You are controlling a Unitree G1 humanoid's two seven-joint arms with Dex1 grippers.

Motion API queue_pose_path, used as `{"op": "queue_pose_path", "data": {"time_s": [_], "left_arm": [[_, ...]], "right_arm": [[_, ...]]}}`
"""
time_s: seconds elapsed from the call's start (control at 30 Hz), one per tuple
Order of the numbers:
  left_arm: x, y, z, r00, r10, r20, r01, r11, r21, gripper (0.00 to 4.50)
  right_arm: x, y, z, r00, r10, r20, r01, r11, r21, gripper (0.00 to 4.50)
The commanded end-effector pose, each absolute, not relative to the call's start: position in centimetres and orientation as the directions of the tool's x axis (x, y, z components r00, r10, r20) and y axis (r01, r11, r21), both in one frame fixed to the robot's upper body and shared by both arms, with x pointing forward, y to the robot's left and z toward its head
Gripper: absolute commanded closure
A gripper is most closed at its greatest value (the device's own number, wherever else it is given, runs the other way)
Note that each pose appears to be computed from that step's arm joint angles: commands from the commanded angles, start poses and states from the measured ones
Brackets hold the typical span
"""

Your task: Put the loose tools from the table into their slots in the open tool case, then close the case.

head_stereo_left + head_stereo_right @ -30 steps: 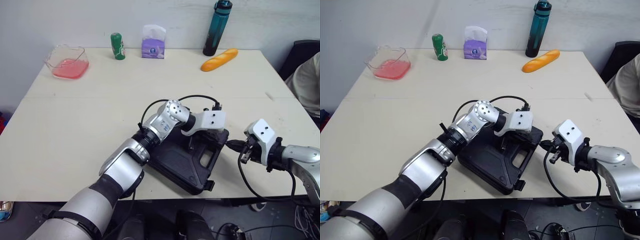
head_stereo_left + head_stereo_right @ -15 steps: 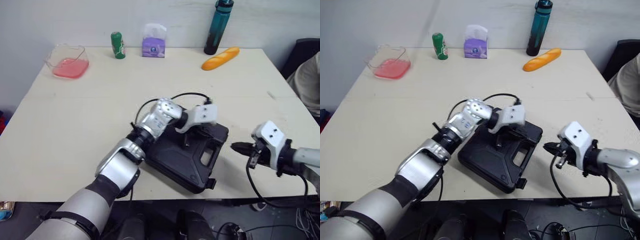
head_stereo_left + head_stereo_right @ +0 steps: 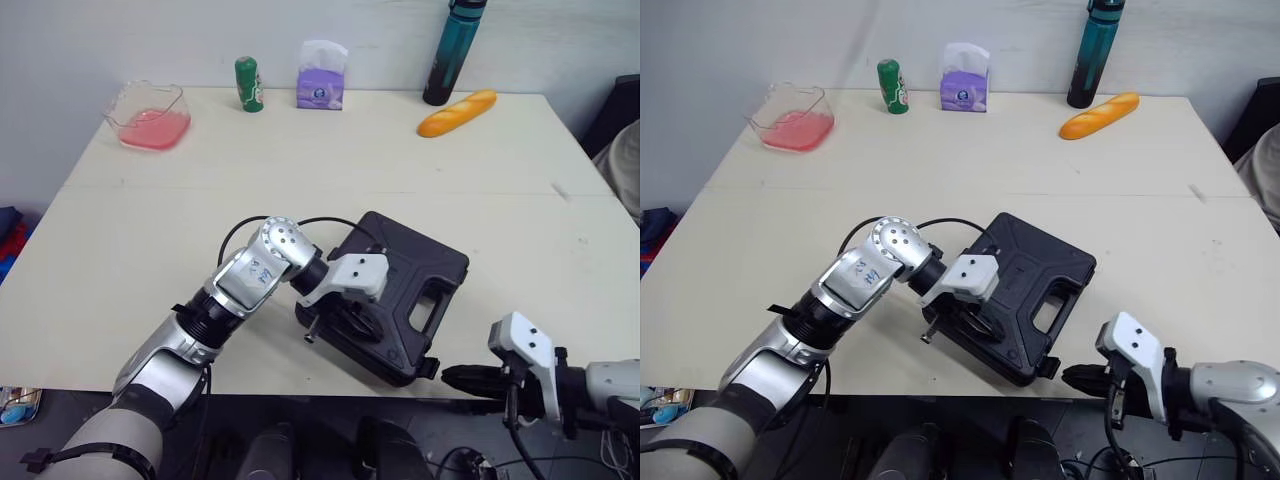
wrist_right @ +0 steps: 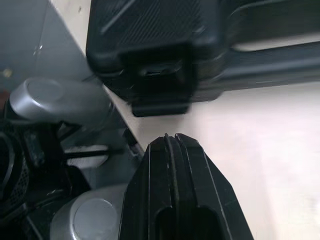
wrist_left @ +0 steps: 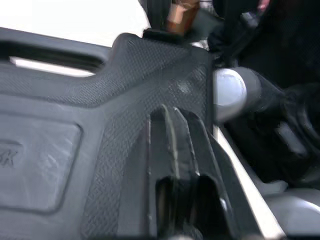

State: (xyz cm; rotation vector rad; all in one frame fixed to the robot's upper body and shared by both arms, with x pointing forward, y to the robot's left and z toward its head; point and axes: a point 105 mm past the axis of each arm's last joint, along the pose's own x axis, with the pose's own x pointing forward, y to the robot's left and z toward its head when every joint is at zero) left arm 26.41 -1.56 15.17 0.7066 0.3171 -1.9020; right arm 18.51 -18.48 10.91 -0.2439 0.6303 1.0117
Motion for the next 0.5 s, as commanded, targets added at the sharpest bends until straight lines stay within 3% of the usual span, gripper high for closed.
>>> {"op": "queue_pose_path", "data": {"time_s": [0.03, 0.27, 0.5], "left_arm": [[25.8, -2.1, 12.6, -0.256, -0.679, -0.688, 0.883, -0.454, 0.119, 4.44], [26.3, -1.5, 9.9, -0.211, -0.595, -0.775, 0.848, -0.506, 0.158, 4.44], [26.0, -2.0, 9.5, -0.237, -0.597, -0.767, 0.842, -0.52, 0.145, 4.44]], "right_arm": [[18.4, -17.5, 11.4, 0.358, 0.731, -0.581, -0.872, 0.484, 0.072, 4.5], [19.1, -16.1, 12.1, 0.355, 0.767, -0.534, -0.882, 0.465, 0.082, 4.5], [20.1, -13.6, 14.4, 0.335, 0.84, -0.427, -0.892, 0.429, 0.144, 4.5]]}}
